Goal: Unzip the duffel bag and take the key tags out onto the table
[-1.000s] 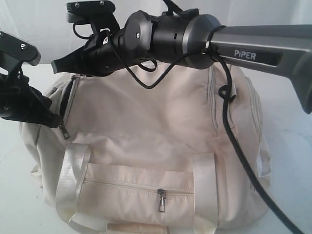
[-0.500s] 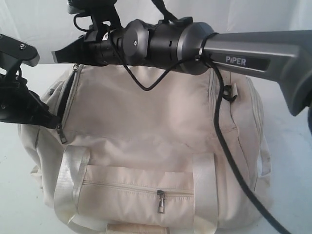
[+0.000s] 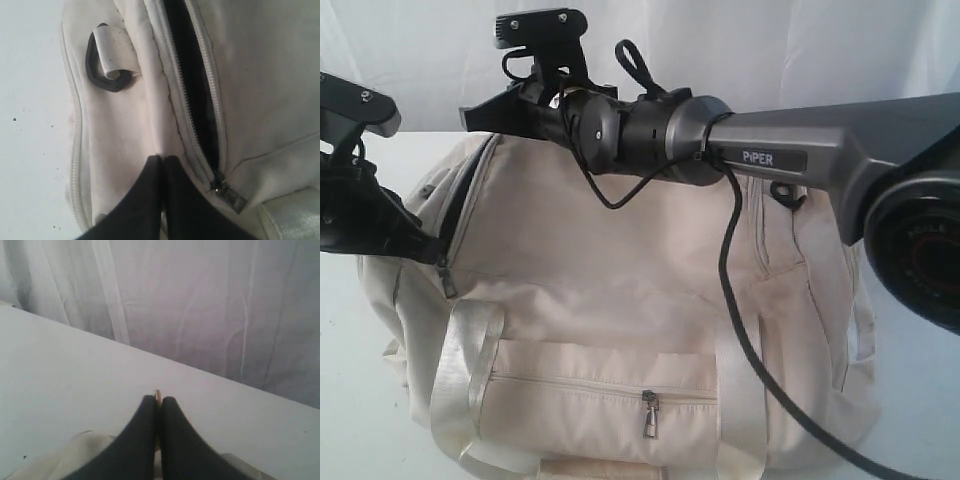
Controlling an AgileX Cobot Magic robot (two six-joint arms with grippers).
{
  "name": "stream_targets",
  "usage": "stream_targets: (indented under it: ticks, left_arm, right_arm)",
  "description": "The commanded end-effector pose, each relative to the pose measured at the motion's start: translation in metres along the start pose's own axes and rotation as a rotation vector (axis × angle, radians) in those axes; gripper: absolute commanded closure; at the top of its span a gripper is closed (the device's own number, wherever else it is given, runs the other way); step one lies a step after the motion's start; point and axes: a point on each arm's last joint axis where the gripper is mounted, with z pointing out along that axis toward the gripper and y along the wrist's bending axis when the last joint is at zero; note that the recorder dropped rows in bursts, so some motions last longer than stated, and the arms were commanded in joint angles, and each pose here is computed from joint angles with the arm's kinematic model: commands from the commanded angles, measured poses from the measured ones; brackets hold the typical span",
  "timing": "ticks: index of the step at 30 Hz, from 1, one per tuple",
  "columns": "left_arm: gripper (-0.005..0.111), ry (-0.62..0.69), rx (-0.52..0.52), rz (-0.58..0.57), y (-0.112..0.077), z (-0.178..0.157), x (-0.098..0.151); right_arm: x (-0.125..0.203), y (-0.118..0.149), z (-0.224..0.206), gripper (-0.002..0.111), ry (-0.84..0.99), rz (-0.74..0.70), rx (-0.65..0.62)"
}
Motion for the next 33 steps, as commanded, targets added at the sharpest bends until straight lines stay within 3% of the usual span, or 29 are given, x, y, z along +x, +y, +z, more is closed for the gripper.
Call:
stream_targets:
  ticks: [1, 6, 22, 33]
  left_arm:
    - [0.107, 0.074, 0.021, -0.026, -0.003, -0.001, 0.007]
    - [0.107, 0.155, 0.03, -0.025, -0.003, -0.003, 0.015]
    - [0.107, 0.155, 0.03, -0.025, -0.003, -0.009, 0.015]
    - [0.107, 0.153, 0.029, -0.025, -0.003, -0.009, 0.015]
  right_arm:
    - [-0.011, -0.026, 0.005, 0.108, -0.05, 0.05, 0.053]
    - [-0.009, -0.056, 0.005, 0.108, 0.029, 0.083, 0.084]
    - [-0.032, -0.102, -0.025, 0.108, 0.246, 0.145, 0.087]
    - [-0.048, -0.137, -0.057, 0.108, 0.405, 0.057, 0.123]
